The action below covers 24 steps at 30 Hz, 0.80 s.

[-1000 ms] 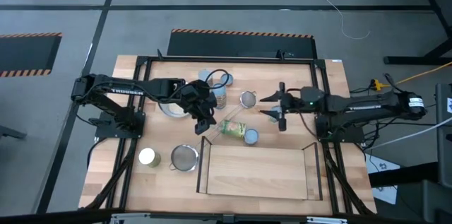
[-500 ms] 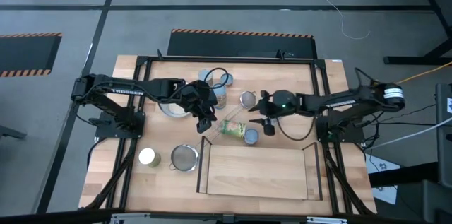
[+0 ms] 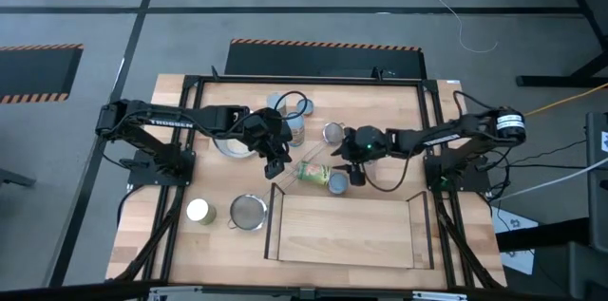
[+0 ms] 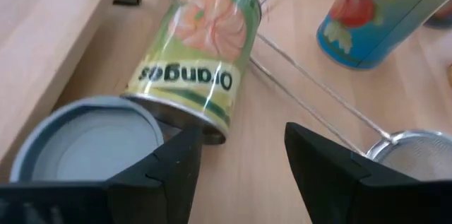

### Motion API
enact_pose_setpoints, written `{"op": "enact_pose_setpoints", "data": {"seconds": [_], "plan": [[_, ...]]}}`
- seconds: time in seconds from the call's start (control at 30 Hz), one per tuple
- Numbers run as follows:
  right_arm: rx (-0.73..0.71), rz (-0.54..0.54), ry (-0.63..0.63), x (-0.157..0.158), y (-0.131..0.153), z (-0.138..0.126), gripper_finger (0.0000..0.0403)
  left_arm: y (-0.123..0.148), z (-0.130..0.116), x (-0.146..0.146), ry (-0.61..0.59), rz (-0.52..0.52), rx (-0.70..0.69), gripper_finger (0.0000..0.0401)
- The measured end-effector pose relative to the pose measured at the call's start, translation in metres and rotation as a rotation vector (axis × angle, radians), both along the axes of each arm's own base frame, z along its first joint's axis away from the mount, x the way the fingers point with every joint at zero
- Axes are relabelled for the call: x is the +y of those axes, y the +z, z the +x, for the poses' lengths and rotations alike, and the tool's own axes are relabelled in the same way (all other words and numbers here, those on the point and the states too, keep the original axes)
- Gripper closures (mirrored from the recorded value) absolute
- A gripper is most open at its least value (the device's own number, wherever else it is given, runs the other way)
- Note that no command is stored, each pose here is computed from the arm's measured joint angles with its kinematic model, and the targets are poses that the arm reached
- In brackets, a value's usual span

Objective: Pick and place cans onto a shelf
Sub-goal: Put the canned oranges on the shelf

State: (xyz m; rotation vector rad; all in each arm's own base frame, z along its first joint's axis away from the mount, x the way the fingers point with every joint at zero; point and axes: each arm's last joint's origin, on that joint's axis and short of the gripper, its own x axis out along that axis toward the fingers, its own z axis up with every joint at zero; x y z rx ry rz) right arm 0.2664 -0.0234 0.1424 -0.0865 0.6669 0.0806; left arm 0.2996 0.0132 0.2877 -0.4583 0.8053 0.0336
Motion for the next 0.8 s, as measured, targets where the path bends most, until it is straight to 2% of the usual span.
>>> {"op": "enact_pose_setpoints", "data": {"seconds": [0.8], "plan": [[-0.005,0.04,0.046,0.001,-0.016,0.008,0.0194,0.0,0.0,0.0,0.0,-0.001,0.0,0.0401]]}}
